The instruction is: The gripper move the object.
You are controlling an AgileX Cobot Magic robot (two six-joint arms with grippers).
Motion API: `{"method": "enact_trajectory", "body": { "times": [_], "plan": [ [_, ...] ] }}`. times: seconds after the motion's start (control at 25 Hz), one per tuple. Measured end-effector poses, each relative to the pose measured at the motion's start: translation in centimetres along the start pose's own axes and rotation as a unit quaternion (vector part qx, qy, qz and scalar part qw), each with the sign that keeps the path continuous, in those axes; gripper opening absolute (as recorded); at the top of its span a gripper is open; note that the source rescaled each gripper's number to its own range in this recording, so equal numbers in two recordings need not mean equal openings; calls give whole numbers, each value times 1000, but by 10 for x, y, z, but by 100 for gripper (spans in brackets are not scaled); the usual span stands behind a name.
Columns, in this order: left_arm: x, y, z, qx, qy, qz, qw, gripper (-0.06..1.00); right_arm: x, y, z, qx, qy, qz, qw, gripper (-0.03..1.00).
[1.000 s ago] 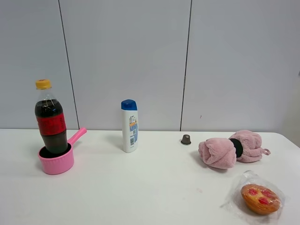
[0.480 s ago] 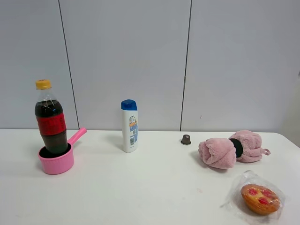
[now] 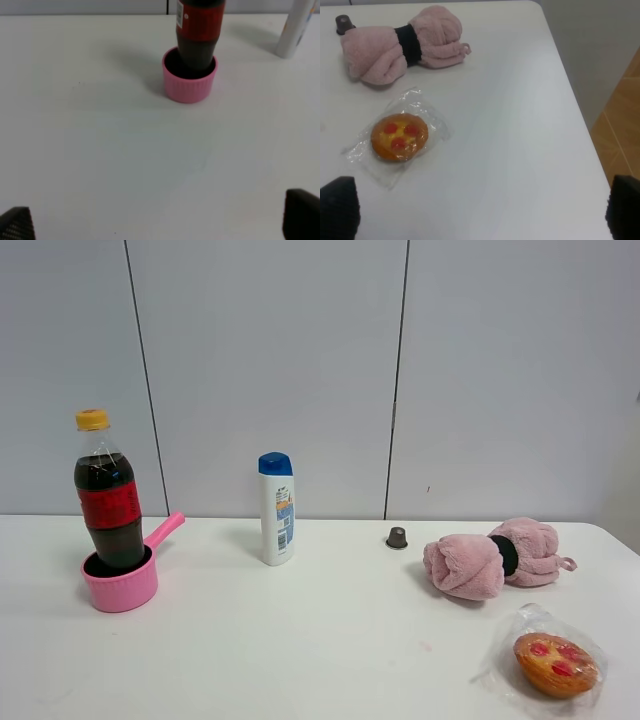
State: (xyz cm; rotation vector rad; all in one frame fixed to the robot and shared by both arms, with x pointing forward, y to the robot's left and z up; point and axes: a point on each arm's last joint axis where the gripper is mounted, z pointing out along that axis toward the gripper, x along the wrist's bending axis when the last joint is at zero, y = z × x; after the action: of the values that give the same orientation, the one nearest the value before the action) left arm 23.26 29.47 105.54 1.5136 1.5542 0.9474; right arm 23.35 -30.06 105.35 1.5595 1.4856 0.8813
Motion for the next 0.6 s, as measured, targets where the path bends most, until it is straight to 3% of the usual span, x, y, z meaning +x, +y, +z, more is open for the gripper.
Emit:
{"method": "enact_trajectory", "body": {
  "times": [0.6],
  "plan": [
    [0, 0, 0, 0, 0, 2, 1000, 100, 0, 0, 0, 0, 0, 0, 1000, 100]
  ]
}}
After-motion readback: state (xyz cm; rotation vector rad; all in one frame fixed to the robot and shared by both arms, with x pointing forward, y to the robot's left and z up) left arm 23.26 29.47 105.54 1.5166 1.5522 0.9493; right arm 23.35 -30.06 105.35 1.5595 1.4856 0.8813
